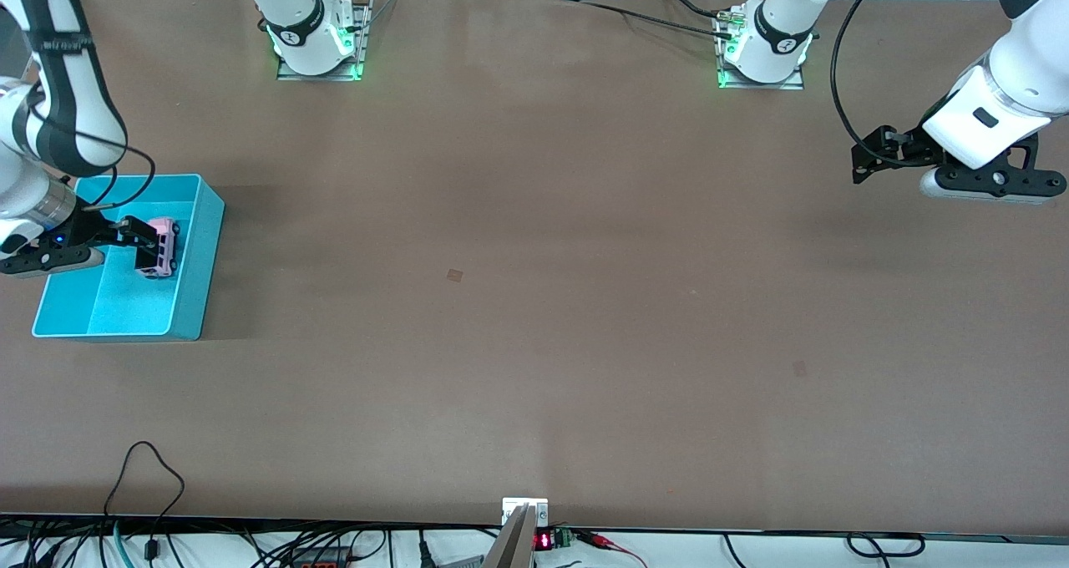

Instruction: Wind and store pink jeep toy

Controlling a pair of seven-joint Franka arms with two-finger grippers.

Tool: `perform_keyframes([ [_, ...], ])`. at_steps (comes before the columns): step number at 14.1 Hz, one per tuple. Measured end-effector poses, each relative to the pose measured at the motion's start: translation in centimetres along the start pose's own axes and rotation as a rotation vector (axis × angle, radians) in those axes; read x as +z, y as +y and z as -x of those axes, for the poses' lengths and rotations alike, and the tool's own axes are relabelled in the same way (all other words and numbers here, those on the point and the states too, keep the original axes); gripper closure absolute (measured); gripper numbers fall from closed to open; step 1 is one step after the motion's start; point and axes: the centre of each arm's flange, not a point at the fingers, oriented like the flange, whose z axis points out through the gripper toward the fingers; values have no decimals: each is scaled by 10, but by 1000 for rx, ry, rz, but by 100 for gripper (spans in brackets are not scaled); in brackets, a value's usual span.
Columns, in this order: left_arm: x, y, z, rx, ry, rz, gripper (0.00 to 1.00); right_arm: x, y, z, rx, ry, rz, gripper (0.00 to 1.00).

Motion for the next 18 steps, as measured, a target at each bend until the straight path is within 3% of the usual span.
perform_keyframes([
  [4,0,0,0,0,0,0,0,-50,-29,-20,-44,7,-3,0],
  [7,0,0,0,0,0,0,0,-89,-61,-39,25,-18,-23,0],
  [9,0,0,0,0,0,0,0,-118,-94,-50,74,8,-19,0],
  [18,0,0,0,0,0,0,0,-230,-155,-46,11,14,-28,0],
])
